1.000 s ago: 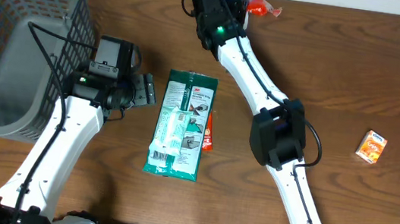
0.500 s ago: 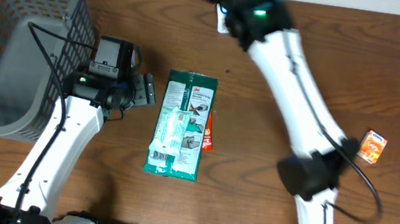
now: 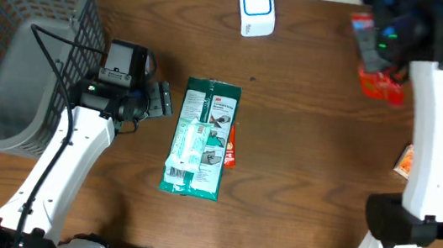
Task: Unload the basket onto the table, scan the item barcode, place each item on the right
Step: 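Carry the red bag to the table's right edge and release it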
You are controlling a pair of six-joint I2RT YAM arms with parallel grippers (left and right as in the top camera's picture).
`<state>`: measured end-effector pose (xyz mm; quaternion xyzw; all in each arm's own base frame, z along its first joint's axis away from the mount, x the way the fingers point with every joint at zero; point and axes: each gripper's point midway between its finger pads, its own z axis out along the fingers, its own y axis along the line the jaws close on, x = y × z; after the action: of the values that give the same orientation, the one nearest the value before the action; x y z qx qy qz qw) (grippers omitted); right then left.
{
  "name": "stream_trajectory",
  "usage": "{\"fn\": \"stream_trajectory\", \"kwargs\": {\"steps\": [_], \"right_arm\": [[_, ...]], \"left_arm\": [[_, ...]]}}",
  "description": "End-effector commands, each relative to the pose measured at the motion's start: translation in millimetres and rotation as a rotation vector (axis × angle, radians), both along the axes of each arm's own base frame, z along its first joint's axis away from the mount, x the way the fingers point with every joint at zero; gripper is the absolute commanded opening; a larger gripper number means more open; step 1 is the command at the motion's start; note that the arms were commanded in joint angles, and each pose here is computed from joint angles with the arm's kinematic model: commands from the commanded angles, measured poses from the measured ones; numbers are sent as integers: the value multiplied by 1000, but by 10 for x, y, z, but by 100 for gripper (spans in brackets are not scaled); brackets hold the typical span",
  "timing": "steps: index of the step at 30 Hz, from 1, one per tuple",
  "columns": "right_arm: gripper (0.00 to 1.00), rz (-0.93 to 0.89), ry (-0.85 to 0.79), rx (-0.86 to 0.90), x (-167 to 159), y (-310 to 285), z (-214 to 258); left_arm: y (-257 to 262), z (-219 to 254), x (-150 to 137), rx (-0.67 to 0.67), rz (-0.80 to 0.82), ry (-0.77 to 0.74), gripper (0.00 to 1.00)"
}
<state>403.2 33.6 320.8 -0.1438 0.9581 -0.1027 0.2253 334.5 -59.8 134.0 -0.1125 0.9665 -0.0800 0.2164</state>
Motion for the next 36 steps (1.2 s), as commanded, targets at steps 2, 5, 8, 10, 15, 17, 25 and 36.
{"fn": "stream_trajectory", "kwargs": {"steps": [2, 5, 8, 10, 15, 17, 25, 36], "right_arm": [[1, -224, 72, 182, -75, -305, -187], [1, -300, 150, 182, -116, -524, -446], [1, -345, 240, 174, -160, -663, -786], [1, -376, 329, 167, -165, -754, -1353], [1, -400, 394, 163, -232, -822, -2006], [1, -409, 407, 164, -272, -848, -2199], [14, -461, 430, 172, -423, -1022, -2632], [79, -479, 420, 135, -395, -1131, -2428]], "left_arm": [[24, 24, 34, 16, -8, -7, 83], [24, 24, 34, 16, -8, -7, 83], [23, 24, 34, 16, -8, -7, 83], [24, 24, 34, 16, -8, -7, 83], [24, 24, 34, 16, -8, -7, 83], [24, 24, 34, 16, -8, -7, 83], [23, 24, 34, 16, -8, -7, 83], [24, 24, 34, 16, -8, -7, 83]]}}
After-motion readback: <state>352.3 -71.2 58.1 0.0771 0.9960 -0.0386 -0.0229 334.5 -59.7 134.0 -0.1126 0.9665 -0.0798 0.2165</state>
